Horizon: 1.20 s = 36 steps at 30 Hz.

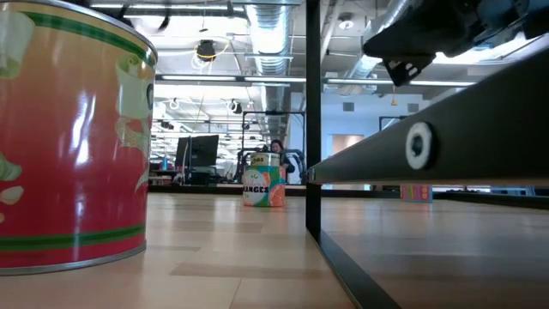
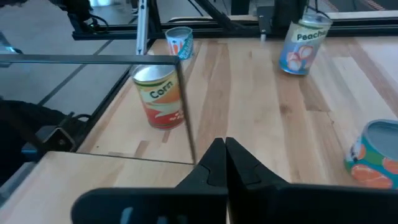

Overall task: Pick and place cans onto a shelf
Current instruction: Put the bottom canned peaches on the shelf

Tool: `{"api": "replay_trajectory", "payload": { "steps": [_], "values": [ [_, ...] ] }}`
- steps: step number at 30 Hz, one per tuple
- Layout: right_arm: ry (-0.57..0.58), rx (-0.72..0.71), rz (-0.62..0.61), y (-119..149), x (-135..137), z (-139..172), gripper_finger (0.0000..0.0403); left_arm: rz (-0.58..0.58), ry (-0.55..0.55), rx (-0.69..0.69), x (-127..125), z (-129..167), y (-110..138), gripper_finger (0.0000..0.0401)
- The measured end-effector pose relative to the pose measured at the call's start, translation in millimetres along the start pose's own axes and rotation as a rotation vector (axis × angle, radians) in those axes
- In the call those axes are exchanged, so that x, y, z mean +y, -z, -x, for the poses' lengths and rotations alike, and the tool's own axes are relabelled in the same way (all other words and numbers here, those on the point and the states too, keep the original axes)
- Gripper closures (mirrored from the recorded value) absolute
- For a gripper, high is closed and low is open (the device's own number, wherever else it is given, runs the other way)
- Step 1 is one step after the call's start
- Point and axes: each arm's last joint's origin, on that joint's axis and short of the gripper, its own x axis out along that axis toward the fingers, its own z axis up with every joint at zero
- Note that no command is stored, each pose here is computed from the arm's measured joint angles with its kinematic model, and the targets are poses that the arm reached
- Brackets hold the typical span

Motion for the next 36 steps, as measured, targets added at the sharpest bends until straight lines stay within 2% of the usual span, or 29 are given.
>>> {"api": "replay_trajectory", "payload": {
  "steps": [5,9,16,20,23,27,31,36],
  "values": [
    [0.008,0.025,0.006,0,7,9,0.0398,-0.070,0.128,-0.178,-13,23,-29,0.0401],
    [0.030,0.024,0.015,-3,11,19,0.0398,-0.168,0.147,-0.285,-24,34,-59,0.0401],
    [0.043,0.029,0.015,-12,5,42,0.0398,-0.372,0.154,-0.407,-48,15,-129,0.0401],
    [0.041,0.066,0.016,-14,3,62,0.0399,-0.448,0.196,-0.409,-52,-9,-166,0.0401],
    [0.049,0.090,0.008,-14,-1,74,0.0398,-0.502,0.184,-0.387,-55,-30,-190,0.0401],
    [0.073,0.099,0.014,-14,-4,85,0.0398,-0.571,0.188,-0.349,-62,-56,-214,0.0401],
    [0.078,0.118,0.018,-13,-6,88,0.0399,-0.611,0.192,-0.302,-70,-78,-227,0.0401],
    [0.083,0.125,-0.027,-12,-6,89,0.0395,-0.618,0.238,-0.283,-79,-90,-237,0.0401]
  ]
}}
